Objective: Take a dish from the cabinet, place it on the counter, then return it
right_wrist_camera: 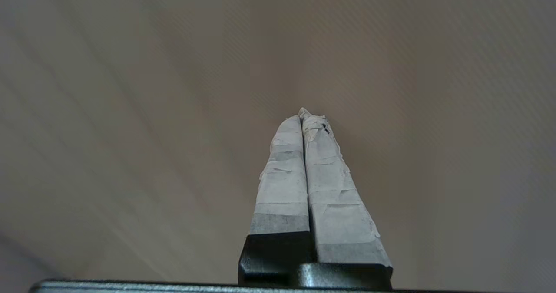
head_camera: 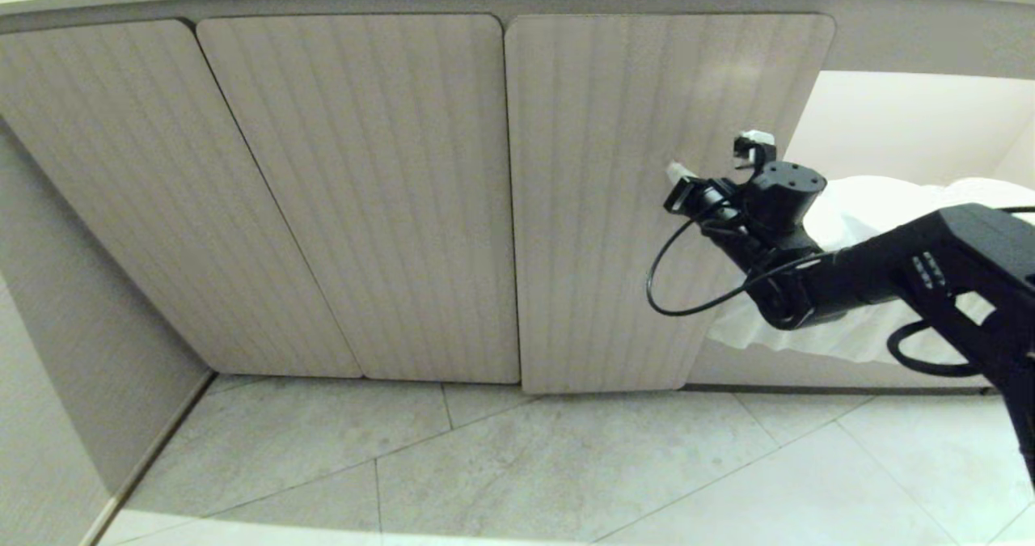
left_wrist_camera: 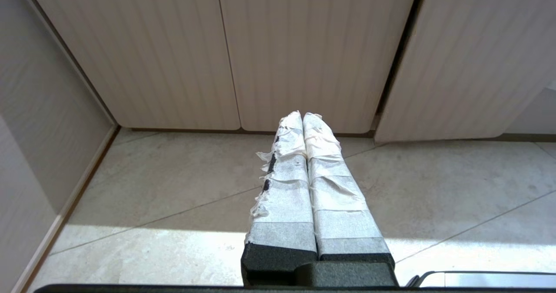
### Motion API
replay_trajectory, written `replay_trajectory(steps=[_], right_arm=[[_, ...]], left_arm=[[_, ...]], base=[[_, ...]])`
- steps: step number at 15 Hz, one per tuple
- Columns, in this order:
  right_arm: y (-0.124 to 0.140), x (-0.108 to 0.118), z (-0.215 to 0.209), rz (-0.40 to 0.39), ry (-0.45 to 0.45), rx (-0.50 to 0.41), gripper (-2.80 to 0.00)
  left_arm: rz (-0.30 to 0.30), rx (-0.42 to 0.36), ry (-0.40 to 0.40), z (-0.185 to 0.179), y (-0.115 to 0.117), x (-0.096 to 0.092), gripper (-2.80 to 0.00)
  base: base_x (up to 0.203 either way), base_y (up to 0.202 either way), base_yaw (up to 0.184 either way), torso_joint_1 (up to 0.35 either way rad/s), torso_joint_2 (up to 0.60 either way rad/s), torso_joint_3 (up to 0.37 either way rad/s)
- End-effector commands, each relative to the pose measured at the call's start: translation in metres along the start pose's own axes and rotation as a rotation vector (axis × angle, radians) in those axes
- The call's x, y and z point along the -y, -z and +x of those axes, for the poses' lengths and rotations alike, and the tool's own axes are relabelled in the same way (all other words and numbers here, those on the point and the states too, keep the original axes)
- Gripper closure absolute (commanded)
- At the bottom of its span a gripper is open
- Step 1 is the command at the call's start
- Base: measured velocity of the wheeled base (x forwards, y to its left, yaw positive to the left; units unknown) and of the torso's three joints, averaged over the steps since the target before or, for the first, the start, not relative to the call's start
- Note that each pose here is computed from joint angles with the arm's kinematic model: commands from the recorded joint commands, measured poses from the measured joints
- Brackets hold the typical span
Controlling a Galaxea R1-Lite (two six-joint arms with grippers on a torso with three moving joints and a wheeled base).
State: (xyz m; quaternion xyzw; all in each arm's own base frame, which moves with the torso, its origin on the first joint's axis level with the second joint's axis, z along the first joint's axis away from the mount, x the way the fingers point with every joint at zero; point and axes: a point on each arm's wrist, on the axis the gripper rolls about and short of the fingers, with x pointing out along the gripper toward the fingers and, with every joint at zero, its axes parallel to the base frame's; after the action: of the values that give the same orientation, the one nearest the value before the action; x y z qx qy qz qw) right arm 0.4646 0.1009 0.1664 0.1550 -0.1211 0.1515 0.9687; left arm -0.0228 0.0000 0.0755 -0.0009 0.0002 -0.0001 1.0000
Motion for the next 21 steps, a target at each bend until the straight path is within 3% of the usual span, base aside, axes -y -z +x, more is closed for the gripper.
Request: replay_trajectory(steps=[1, 5, 11, 16, 21], right_arm=[[0.006, 0.011, -0.004, -0.004, 0.023, -0.011, 0.00], [-0.015, 0.013, -0.035, -0.014, 0.054, -0.035, 0.00], [-0.030, 0.003, -0.107, -0.112, 0.090, -0.126, 0.00], [-0.048, -0.001, -0.176, -0.220, 0.250, -0.140, 0.00], [-0.059, -0.007, -0.247, -0.252, 0.313, -0.202, 0.00]], left_arm=[[0.000, 0.000, 0.000, 0.000, 0.000, 0.000, 0.00], [0.000, 0.000, 0.000, 0.000, 0.000, 0.000, 0.00], [0.000, 0.000, 0.000, 0.000, 0.000, 0.000, 0.00], [0.000, 0.000, 0.000, 0.000, 0.000, 0.000, 0.00], [0.000, 0.000, 0.000, 0.000, 0.000, 0.000, 0.00]], base=[[0.000, 0.000, 0.000, 0.000, 0.00, 0.000], [0.000, 0.000, 0.000, 0.000, 0.00, 0.000], [0.000, 0.000, 0.000, 0.000, 0.00, 0.000], [0.000, 0.000, 0.000, 0.000, 0.00, 0.000], [0.000, 0.000, 0.000, 0.000, 0.00, 0.000]])
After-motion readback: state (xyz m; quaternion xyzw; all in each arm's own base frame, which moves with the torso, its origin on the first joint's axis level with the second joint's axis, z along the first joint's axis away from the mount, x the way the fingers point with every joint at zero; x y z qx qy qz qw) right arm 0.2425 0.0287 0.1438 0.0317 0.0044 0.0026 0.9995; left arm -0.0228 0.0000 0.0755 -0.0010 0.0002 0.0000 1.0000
